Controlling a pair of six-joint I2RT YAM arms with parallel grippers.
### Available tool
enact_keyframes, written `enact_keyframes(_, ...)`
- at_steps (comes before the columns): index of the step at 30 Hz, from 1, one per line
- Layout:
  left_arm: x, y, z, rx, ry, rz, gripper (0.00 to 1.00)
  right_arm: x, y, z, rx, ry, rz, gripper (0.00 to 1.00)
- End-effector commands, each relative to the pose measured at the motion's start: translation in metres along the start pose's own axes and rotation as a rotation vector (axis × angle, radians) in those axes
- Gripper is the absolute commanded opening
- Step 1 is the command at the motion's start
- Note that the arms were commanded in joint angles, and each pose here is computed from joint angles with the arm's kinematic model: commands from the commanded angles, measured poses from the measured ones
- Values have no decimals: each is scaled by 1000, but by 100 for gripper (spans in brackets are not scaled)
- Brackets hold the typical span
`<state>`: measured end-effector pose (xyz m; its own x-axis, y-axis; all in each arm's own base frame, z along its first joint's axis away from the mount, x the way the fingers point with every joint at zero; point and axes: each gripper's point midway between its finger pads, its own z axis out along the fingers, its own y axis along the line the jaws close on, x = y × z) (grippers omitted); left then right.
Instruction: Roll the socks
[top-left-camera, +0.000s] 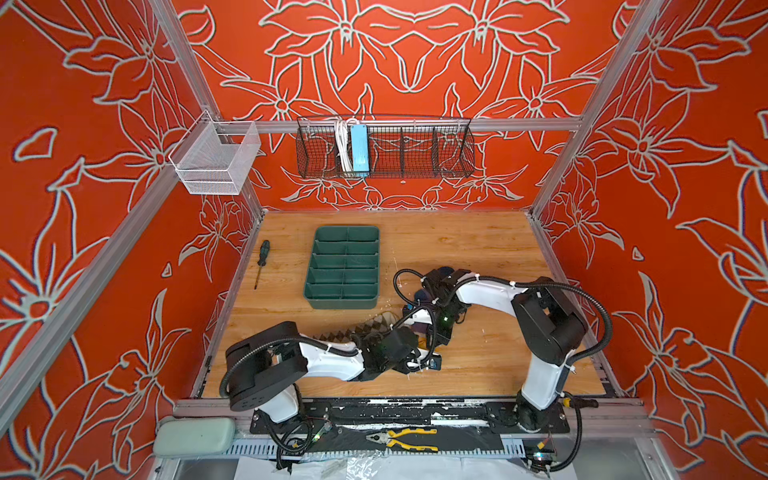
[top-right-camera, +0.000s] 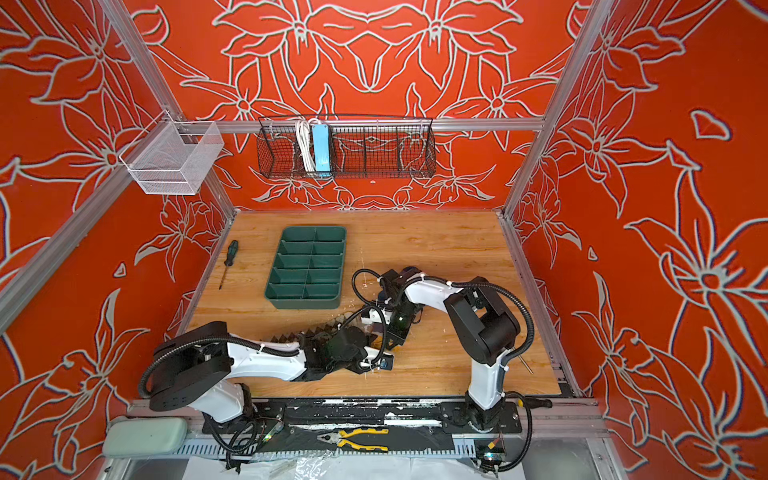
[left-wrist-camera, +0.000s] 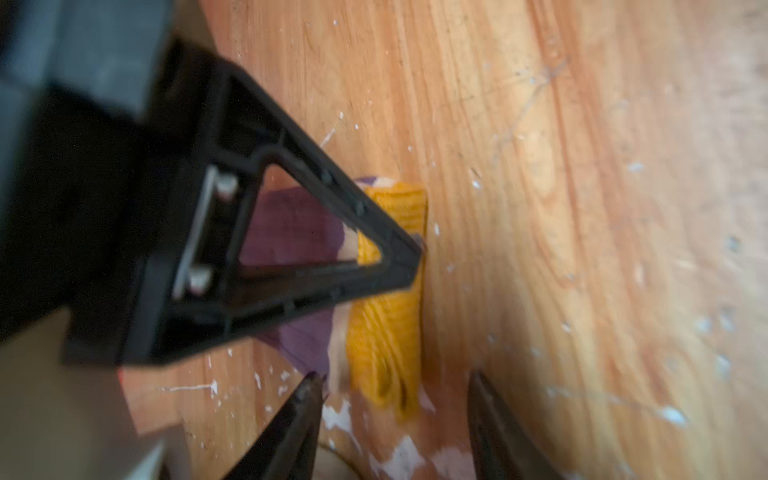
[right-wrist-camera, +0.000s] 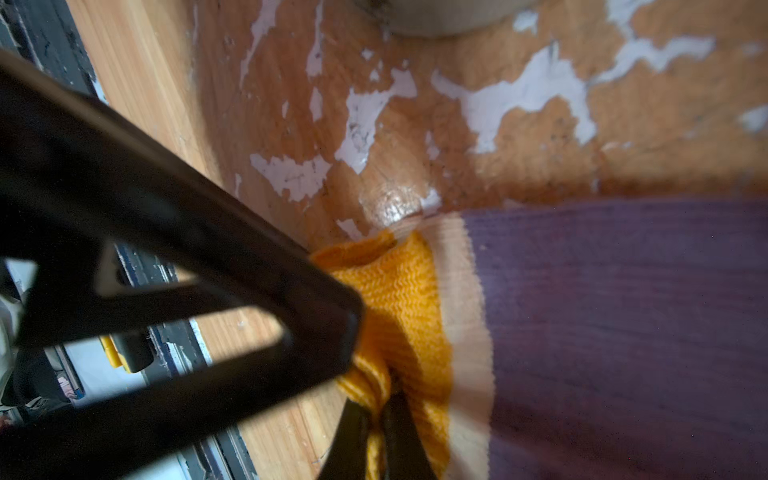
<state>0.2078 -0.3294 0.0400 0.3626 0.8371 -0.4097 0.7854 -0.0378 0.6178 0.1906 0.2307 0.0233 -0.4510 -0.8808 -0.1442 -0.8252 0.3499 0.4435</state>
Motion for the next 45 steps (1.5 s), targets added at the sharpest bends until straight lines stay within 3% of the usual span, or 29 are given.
enact_keyframes(1, -2, 3, 7, -22, 3, -19, 47, 12, -11, 6, 25, 53, 14, 0)
enact_keyframes(11, 6, -14, 16, 44, 38, -50, 20, 11, -13, 3, 42, 48, 23, 0)
enact_keyframes(17, 8, -10, 19, 31, 61, -136, 0, 15, -14, -2, 77, 43, 24, 0)
enact_keyframes(24, 9, -7, 12, 72, 89, -191, 0, 19, -17, -26, 205, -30, 17, 30)
enact_keyframes(30, 11, -11, 8, 121, 95, -198, 0, 32, -33, -82, 419, -194, 58, 39)
enact_keyframes(33, 8, -13, 6, 158, 93, -202, 0, 44, -53, -121, 590, -297, 122, 45)
enact_keyframes(38, 3, -22, 1, 322, 109, -271, 0, 63, -82, -222, 959, -592, 331, 63)
enact_keyframes(40, 4, -22, 1, 391, 136, -328, 0, 68, -79, -258, 1091, -697, 373, 61)
enact_keyframes(42, 7, -20, 3, 449, 187, -403, 0, 67, -63, -278, 1131, -781, 336, 62)
enact_keyframes(45, 15, -17, 7, 545, 289, -508, 0, 56, -19, -274, 1044, -835, 98, 63)
